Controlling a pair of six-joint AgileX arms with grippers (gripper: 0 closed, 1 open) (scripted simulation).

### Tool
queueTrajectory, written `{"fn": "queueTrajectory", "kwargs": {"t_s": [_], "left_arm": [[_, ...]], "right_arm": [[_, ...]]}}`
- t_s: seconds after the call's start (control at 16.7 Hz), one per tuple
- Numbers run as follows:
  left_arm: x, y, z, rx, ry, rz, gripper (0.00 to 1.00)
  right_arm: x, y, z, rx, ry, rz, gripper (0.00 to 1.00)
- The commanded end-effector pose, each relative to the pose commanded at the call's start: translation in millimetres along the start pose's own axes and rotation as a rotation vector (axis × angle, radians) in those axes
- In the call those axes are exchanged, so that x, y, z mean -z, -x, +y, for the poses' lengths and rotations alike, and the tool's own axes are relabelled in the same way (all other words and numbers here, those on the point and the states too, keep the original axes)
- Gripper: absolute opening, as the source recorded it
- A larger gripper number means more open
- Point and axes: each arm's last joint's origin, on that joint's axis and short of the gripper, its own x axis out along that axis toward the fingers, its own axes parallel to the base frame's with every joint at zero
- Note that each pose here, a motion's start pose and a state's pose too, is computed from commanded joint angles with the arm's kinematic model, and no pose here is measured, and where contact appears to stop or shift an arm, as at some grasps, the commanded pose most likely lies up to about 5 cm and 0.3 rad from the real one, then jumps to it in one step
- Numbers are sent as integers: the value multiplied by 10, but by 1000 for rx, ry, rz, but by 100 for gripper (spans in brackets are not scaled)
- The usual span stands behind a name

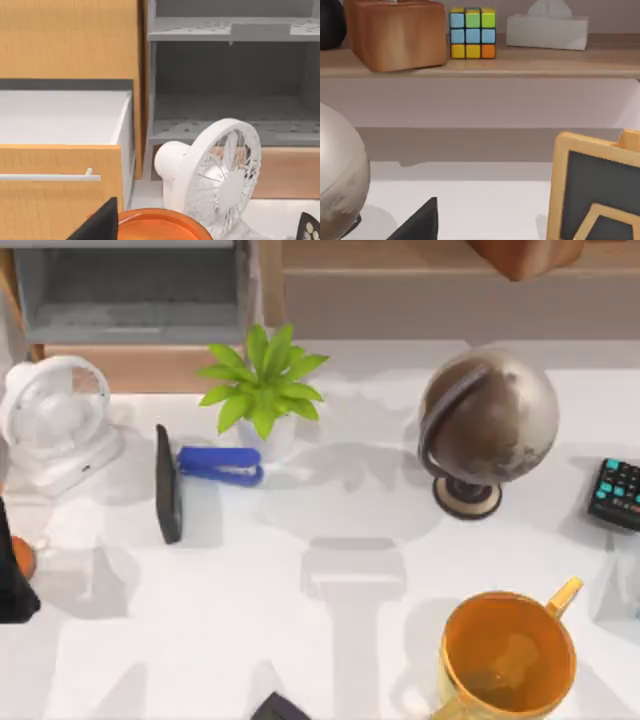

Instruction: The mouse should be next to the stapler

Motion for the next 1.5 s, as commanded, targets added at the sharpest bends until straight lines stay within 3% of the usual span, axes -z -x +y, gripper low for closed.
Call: {"fn": "queueTrajectory", "kwargs": {"t_s": [0.18, 0.36, 0.72, 0.9, 1.14, 1.32, 1.5], "left_arm": [[-15, 0, -2, 5, 0, 9, 100], [-159, -9, -14, 45, 2, 96, 100], [-905, -292, -9, 147, 42, 462, 100], [-1367, -739, 58, 166, 81, 666, 100], [-1738, -1654, 315, 130, 136, 894, 100], [-1695, -2399, 658, 66, 169, 1032, 100], [-1406, -3006, 1073, -13, 185, 1151, 100]], "right_arm": [[0, 0, 0, 0, 0, 0, 100], [0, 0, 0, 0, 0, 0, 100], [0, 0, 0, 0, 0, 0, 100], [0, 0, 0, 0, 0, 0, 100], [0, 0, 0, 0, 0, 0, 100], [0, 0, 0, 0, 0, 0, 100], [0, 0, 0, 0, 0, 0, 100]]}}
